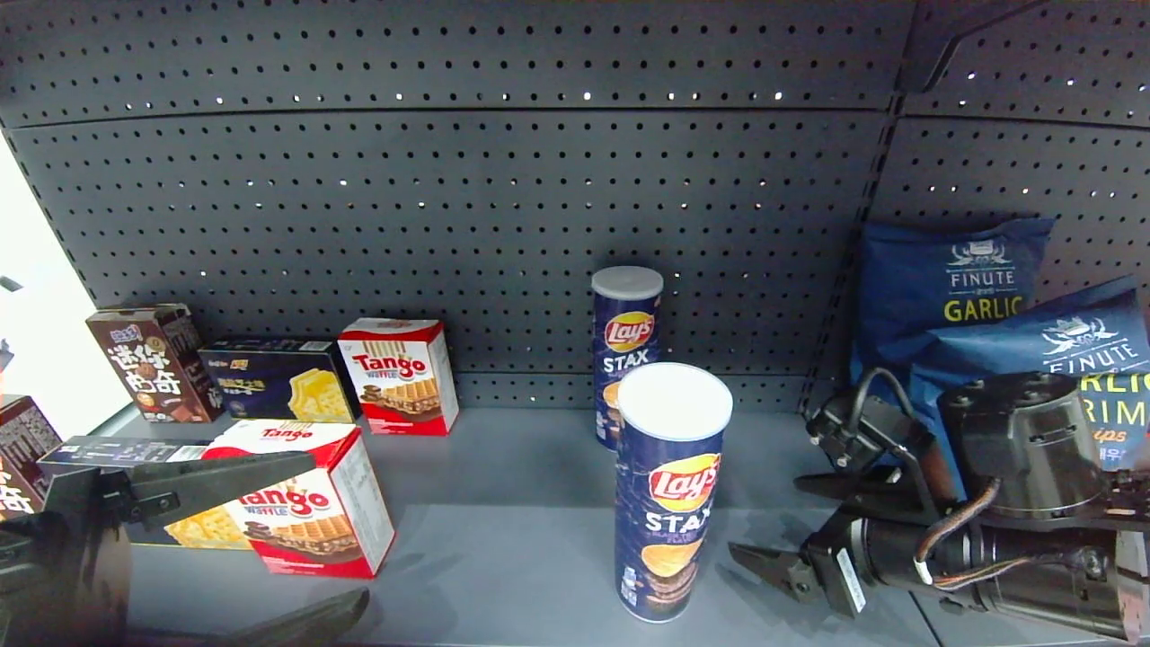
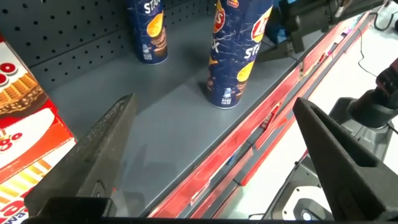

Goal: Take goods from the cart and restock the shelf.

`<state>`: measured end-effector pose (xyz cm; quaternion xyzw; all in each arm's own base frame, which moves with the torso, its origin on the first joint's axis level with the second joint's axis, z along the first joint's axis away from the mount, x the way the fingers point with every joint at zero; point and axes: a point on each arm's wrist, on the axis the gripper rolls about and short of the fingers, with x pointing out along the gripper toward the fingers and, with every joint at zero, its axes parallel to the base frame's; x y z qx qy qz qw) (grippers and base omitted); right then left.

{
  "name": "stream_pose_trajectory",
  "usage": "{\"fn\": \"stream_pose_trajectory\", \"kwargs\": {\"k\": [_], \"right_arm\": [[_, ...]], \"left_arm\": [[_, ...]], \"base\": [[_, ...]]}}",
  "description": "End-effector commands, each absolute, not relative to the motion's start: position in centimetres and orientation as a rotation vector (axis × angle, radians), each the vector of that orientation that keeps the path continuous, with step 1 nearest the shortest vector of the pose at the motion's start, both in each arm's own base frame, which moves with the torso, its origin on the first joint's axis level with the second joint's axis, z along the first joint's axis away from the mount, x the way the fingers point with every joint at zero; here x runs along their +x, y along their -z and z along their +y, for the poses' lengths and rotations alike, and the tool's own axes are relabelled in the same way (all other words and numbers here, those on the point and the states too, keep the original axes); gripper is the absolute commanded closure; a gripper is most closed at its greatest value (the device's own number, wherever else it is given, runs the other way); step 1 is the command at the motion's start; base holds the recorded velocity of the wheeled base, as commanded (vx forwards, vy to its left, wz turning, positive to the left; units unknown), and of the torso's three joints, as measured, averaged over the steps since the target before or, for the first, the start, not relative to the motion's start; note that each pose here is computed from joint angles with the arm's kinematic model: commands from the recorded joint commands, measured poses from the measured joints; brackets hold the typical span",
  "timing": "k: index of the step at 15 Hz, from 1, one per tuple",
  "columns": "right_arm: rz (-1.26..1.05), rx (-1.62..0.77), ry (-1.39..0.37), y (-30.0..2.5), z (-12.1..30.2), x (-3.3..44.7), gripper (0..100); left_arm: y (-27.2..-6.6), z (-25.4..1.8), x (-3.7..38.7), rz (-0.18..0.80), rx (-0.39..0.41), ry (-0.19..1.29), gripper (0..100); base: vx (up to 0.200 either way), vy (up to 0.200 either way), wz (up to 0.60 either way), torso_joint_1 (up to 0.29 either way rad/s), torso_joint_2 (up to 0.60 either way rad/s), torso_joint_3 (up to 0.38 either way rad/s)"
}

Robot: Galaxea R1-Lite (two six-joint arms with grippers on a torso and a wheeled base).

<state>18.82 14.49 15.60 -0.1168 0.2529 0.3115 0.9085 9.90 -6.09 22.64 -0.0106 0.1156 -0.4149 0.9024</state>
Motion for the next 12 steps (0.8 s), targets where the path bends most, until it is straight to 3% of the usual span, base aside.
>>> {"fn": "stream_pose_trajectory", "kwargs": {"k": [1,12], "right_arm": [[0.534,-0.250,-0.651,-15.3,15.1,19.1,0],[0.538,-0.270,-0.677,-15.0,16.7,19.5,0]], "left_arm": [[-22.5,-6.1,10.0,0.246,-0.022,0.859,0],[-21.6,-6.1,9.9,0.274,-0.024,0.855,0]], "base": [[0.000,0.000,0.00,0.000,0.00,0.000],[0.000,0.000,0.00,0.000,0.00,0.000]]}}
